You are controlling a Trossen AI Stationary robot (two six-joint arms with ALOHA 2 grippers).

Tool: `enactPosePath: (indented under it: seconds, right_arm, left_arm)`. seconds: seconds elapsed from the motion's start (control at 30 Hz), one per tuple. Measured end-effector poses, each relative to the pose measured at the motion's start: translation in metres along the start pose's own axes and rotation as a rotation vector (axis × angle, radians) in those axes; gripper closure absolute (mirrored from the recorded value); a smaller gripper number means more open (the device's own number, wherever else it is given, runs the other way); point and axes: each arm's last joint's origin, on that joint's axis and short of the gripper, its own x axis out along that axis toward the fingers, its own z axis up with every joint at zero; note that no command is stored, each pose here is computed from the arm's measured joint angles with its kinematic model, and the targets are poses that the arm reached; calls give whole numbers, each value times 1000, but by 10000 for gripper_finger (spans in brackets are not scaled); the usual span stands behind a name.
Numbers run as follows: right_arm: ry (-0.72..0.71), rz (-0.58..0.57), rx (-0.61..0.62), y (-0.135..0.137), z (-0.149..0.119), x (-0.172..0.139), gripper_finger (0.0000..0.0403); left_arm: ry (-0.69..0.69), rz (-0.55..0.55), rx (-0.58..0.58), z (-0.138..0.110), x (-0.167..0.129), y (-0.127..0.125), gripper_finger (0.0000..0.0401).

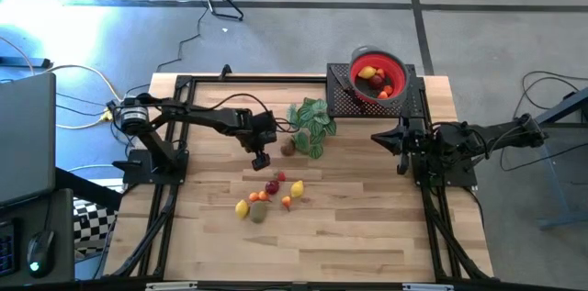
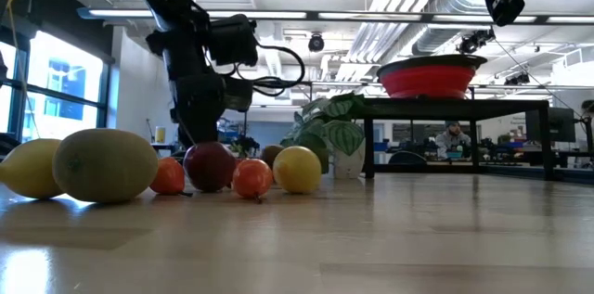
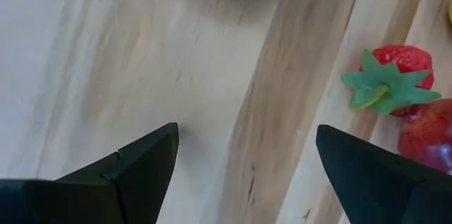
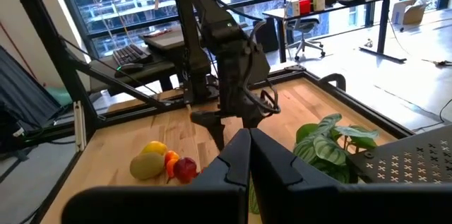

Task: Pick & Place Fruit
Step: Put the kiwi into the red colander

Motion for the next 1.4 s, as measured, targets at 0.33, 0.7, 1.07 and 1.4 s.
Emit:
enactPosePath:
  seconds: [0.33, 0.7, 1.07, 1.4]
  right_arm:
    - [8, 2, -3, 0, -1, 0, 400]
    - [10, 2, -4, 0, -1, 0, 400]
    - [10, 2, -4, 0, -1, 0, 400]
    - [12, 2, -5, 0, -1, 0, 400]
  left_arm:
    - [-25, -20, 20, 3, 0, -1, 72]
    - [-59, -127, 167, 6, -1, -5, 72]
    - [-123, 35, 292, 12, -1, -1, 72]
    - [-212, -52, 446, 20, -3, -5, 72]
